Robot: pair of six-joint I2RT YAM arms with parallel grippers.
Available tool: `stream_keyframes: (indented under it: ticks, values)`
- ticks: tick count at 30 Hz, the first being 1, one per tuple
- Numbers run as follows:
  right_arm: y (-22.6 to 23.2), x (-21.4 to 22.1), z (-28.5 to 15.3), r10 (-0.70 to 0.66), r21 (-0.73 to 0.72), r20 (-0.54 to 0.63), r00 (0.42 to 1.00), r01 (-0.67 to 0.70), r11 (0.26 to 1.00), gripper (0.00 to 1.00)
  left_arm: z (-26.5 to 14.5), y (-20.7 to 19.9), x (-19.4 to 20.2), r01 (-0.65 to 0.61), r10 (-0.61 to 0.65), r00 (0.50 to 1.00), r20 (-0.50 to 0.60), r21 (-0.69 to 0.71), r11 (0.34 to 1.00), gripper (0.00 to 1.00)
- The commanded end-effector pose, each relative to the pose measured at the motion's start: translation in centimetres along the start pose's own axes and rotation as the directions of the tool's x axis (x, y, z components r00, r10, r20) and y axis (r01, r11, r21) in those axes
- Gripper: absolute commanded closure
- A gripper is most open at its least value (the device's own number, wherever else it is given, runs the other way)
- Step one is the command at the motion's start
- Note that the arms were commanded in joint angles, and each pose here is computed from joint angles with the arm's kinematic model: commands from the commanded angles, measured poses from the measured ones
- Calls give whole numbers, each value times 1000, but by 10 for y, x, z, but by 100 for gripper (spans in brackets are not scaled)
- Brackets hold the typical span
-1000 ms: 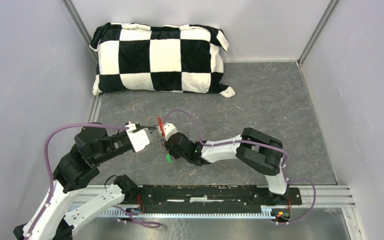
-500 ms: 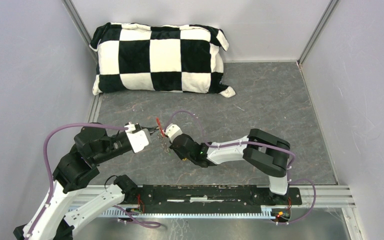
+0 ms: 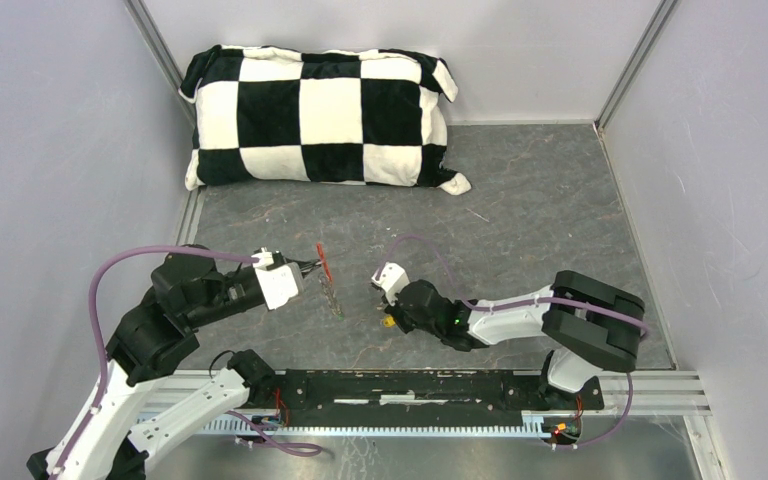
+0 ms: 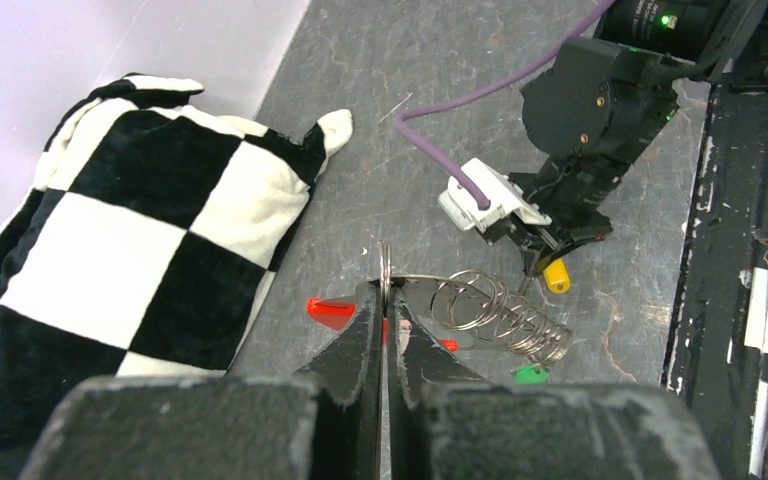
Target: Put the keys on the keyring
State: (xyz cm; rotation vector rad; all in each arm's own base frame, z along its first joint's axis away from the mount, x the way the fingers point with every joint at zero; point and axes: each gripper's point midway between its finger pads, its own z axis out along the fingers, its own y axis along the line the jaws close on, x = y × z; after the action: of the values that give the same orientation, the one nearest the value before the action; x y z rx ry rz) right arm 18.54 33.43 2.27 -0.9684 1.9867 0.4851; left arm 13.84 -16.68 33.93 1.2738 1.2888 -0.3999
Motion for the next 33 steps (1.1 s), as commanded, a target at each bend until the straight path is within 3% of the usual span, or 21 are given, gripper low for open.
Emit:
stream_keyframes:
  ticks: [1, 11, 13, 17, 21, 29, 33]
  values:
    - [1, -28, -10, 7, -58, 119, 993, 0, 998, 100, 2, -1, -15, 7, -9, 998, 55, 26, 1000, 98]
    - [-19, -20, -16, 30, -84, 110, 993, -21, 996, 100, 9, -8, -9, 14, -17, 999, 48, 69, 998, 98]
    - [-15, -19, -15, 33, -112, 102, 994, -21, 993, 92, 9, -10, -9, 14, -18, 999, 50, 77, 997, 98]
    - [-11, -24, -16, 60, -153, 107, 992, -43, 987, 67, 9, -11, -9, 19, -23, 998, 50, 81, 997, 98]
    - [-17, -39, -27, 78, -161, 153, 985, -53, 985, 54, 9, -12, -8, 24, -28, 998, 48, 84, 996, 98]
    - [-36, -39, -63, 33, -117, 258, 965, -3, 993, 40, 9, -19, -6, 30, -36, 998, 46, 112, 993, 98]
    - [-40, -23, -64, 58, -102, 243, 968, -34, 994, 46, 10, -22, -6, 36, -43, 998, 51, 129, 991, 98]
